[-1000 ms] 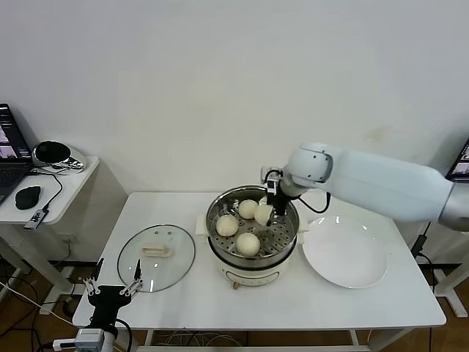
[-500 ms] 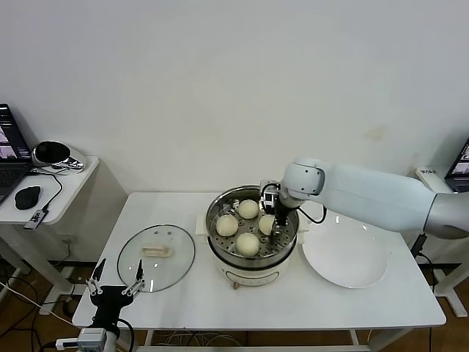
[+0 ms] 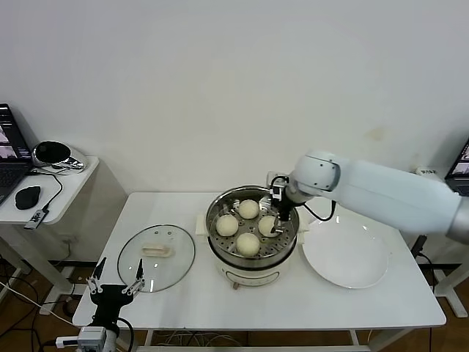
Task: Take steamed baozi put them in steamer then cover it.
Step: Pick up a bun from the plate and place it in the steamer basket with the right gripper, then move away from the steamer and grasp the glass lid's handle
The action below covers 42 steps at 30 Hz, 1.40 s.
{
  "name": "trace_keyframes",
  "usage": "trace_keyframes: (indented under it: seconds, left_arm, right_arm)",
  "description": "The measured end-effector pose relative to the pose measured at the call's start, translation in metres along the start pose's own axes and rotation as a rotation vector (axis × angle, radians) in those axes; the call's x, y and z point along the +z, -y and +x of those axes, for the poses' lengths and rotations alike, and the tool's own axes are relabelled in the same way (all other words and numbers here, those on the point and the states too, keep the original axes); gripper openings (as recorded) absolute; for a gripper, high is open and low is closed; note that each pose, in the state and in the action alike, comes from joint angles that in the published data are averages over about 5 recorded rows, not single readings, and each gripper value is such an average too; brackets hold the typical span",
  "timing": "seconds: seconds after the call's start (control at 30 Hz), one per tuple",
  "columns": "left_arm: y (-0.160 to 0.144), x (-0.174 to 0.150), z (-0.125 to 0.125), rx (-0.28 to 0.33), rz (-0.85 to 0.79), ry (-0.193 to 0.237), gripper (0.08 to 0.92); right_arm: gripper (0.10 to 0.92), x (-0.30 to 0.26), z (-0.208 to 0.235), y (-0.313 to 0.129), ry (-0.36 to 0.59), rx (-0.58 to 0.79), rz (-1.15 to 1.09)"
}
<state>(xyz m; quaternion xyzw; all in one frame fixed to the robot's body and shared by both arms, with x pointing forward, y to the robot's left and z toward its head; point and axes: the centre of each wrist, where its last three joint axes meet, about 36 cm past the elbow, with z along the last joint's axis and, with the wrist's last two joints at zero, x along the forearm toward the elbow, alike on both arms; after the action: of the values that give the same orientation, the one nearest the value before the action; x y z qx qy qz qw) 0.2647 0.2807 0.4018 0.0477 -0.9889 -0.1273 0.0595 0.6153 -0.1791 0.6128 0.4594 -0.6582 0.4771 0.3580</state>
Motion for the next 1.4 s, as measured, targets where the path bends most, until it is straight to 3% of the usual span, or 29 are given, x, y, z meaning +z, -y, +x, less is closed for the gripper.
trace_keyframes:
  seconds: [0.3, 0.73, 0.9, 1.17, 1.4]
  left_arm:
    - [0.001, 0.004, -0.001, -0.003, 0.001, 0.0, 0.823]
    - [0.011, 0.016, -0.002, -0.048, -0.029, 0.034, 0.823]
    - [0.015, 0.023, -0.004, -0.082, -0.074, 0.051, 0.823]
    - [-0.002, 0.05, -0.017, -0.115, -0.346, 0.083, 0.823]
    - [-0.024, 0.078, -0.032, -0.04, -0.704, 0.146, 0.823]
  right_arm:
    - [0.823, 0.065, 0.01, -0.041, 0.248, 0.252, -0.087]
    - [0.823, 0.132, -0.045, -0.124, 0.779, 0.662, -0.25]
    - [0.823, 0.153, -0.064, -0.166, 0.926, 0.772, -0.391]
    - [0.823, 0.201, -0.074, -0.246, 0.937, 0.956, -0.669]
    - [0.823, 0.234, -0.061, -0.303, 0.859, 1.126, -0.846]
